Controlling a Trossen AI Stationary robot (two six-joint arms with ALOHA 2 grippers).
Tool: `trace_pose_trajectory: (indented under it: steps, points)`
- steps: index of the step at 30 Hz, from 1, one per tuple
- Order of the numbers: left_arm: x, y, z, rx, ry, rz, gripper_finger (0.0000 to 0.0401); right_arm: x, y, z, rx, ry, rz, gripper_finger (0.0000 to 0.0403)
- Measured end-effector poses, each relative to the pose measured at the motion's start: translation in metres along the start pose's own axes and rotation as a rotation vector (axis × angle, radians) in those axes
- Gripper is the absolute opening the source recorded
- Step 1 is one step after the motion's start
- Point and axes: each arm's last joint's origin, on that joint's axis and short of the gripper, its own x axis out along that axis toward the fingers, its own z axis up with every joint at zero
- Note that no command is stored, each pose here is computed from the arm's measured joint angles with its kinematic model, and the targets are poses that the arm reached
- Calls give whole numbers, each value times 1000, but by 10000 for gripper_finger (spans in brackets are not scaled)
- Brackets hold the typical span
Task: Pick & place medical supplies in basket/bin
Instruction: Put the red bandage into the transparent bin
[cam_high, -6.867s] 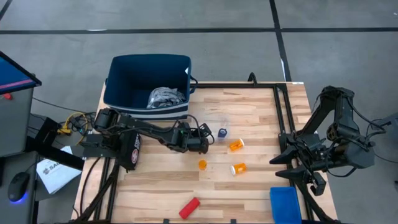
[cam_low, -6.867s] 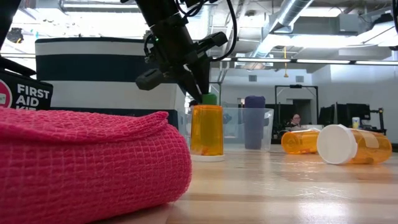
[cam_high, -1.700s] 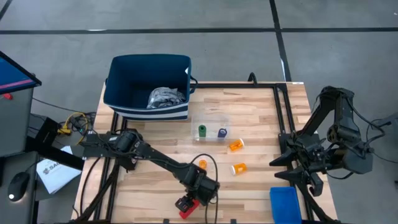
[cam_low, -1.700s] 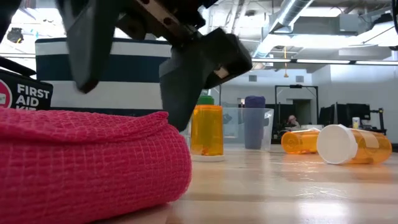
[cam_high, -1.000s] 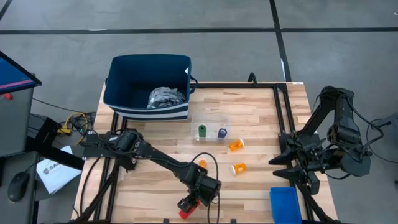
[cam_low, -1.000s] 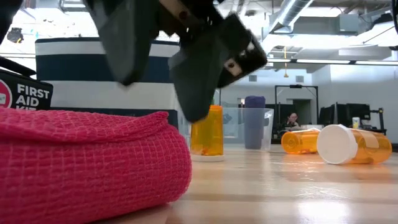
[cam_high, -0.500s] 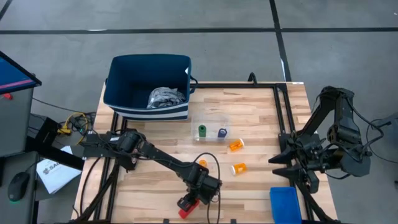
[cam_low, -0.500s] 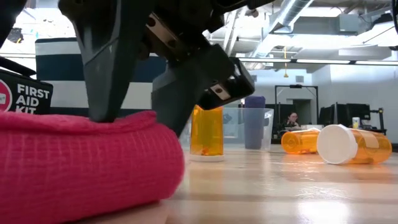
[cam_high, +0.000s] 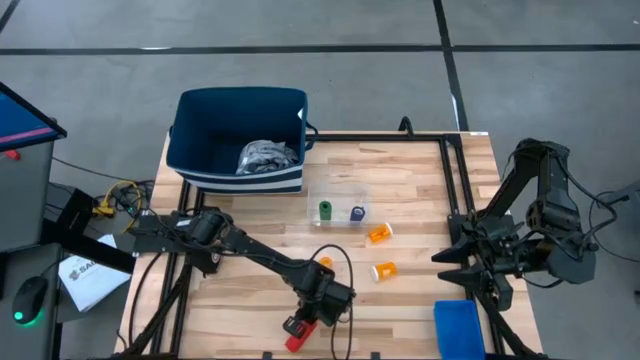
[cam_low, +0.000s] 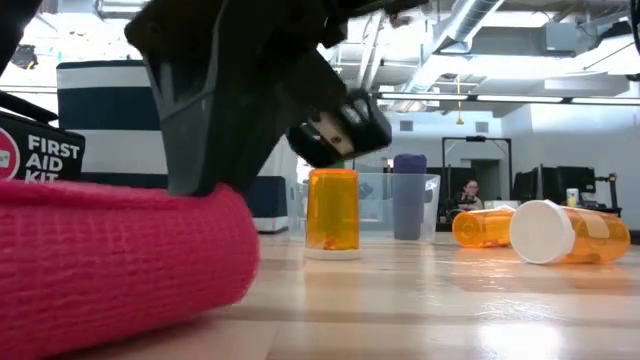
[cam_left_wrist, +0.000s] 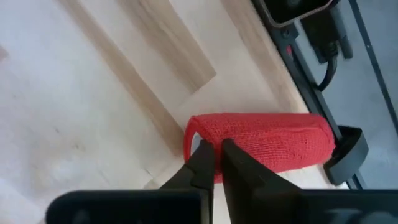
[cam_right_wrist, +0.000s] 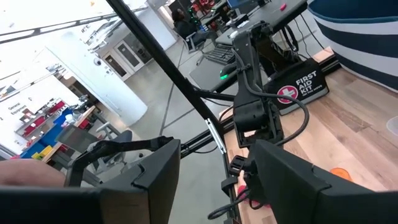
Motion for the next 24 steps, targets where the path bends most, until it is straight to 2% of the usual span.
trace_pose_trajectory:
  steps: [6, 12, 19, 22, 24]
  points:
    - [-38, -23, 5, 30, -58, 141, 1, 0, 0, 0, 5, -2, 2, 205]
    - [-93, -49, 4, -41, -165, 395, 1, 0, 0, 0, 5, -2, 3, 205]
    - [-151, -67, -5, -172, -318, 810, 0, 0, 0, 1, -3, -12, -5, 205]
    - [-166, -61, -9, -232, -351, 995, 0, 0, 0, 1, -3, -20, -12, 205]
    - [-171, -51, -9, -270, -367, 1080, 0, 0, 0, 1, -2, -22, -14, 205]
